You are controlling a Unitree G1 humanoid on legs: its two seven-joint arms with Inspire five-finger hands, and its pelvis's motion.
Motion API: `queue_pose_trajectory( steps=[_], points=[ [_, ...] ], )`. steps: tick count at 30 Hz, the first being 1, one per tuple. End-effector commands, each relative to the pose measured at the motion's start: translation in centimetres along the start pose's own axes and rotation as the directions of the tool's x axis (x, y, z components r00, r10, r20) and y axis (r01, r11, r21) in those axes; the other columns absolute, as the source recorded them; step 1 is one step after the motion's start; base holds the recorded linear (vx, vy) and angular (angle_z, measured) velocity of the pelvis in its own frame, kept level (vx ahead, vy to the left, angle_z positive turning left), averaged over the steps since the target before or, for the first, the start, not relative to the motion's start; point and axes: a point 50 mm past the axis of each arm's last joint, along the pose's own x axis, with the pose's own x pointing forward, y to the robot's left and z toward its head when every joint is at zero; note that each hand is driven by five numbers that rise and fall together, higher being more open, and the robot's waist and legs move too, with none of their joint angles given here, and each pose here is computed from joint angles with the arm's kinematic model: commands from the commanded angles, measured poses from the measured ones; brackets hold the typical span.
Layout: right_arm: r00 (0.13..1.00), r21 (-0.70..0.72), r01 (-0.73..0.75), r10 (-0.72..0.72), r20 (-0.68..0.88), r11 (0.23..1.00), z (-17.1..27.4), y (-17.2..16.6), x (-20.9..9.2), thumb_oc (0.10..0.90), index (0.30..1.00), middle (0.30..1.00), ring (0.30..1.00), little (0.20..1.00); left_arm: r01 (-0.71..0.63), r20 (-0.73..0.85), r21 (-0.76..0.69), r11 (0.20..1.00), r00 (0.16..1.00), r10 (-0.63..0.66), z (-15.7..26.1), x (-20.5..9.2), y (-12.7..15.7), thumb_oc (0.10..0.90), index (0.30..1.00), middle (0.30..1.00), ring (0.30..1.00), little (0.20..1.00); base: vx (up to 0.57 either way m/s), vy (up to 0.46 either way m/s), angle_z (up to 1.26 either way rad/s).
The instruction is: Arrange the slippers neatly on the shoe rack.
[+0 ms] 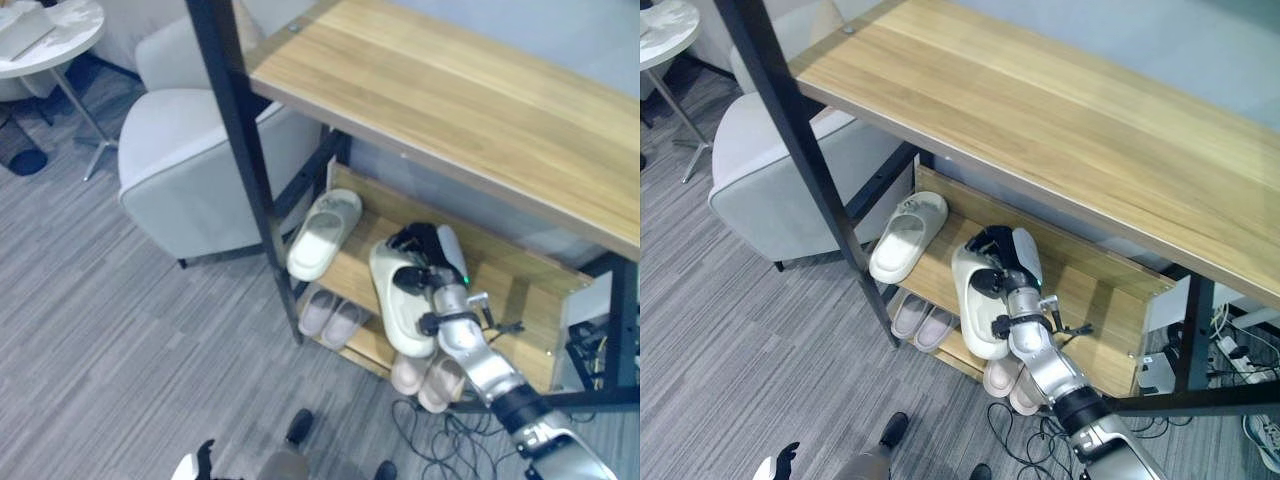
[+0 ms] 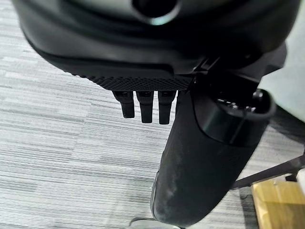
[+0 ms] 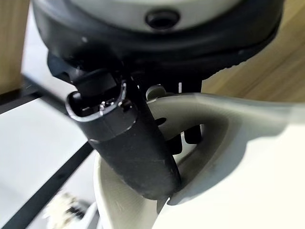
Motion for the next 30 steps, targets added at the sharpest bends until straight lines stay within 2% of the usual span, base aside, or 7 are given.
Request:
queue_pose_trajectory(
  steps=[1, 9, 10, 12, 18, 23, 30],
  points=[
    [0.952, 0.047, 0.146, -0.154, 0.265, 0.988, 5.8, -2.9, 3.0, 0.400, 0.300, 0.300, 0.300, 0.300, -0.050, 0.045, 0.064, 0.997, 0.998, 0.047, -0.3, 0.2, 1.2, 0.800, 0.900, 0.900, 0.900, 0.900, 0.00, 0.007, 0.23],
    [0.929, 0.037, 0.282, -0.283, 0.239, 0.959, 6.0, -4.6, 4.8, 0.400, 0.300, 0.300, 0.300, 0.300, -0.076, 0.036, 0.053, 0.996, 0.997, 0.074, -0.3, 0.4, 1.5, 0.800, 0.900, 0.900, 0.900, 0.900, 0.00, 0.018, 0.08],
    [0.918, 0.053, 0.271, -0.275, 0.286, 0.961, 7.1, -4.4, 4.5, 0.400, 0.300, 0.300, 0.300, 0.300, -0.173, 0.039, 0.049, 0.984, 0.984, 0.171, 1.3, 2.6, 4.4, 0.800, 0.900, 0.900, 0.900, 0.900, 0.00, 0.065, 0.02],
    [0.920, 0.005, 0.303, -0.294, 0.260, 0.953, 6.3, -4.9, 4.9, 0.400, 0.300, 0.300, 0.300, 0.300, -0.169, 0.053, 0.038, 0.985, 0.985, 0.167, 1.3, 2.4, 4.2, 0.800, 0.900, 0.900, 0.900, 0.900, 0.00, 0.049, 0.01],
    [0.899, 0.040, 0.349, -0.346, 0.270, 0.936, 6.7, -5.6, 4.9, 0.400, 0.300, 0.300, 0.300, 0.300, -0.145, 0.032, 0.009, 0.989, 0.989, 0.145, 0.7, 1.8, 3.3, 0.800, 0.900, 0.900, 0.900, 0.900, 0.00, 0.017, -0.10],
    [0.903, 0.055, 0.336, -0.338, 0.265, 0.940, 6.3, -5.2, 4.4, 0.400, 0.300, 0.300, 0.300, 0.300, -0.153, 0.029, 0.009, 0.988, 0.988, 0.152, 0.8, 2.0, 3.5, 0.800, 0.900, 0.900, 0.900, 0.900, 0.02, 0.020, -0.11],
    [0.930, 0.053, 0.297, -0.301, 0.210, 0.953, 5.6, -4.6, 5.3, 0.400, 0.300, 0.300, 0.300, 0.300, -0.153, 0.035, 0.002, 0.988, 0.988, 0.153, 1.3, 2.3, 3.5, 0.800, 0.900, 0.900, 0.900, 0.900, 0.00, 0.005, -0.02]
  ],
)
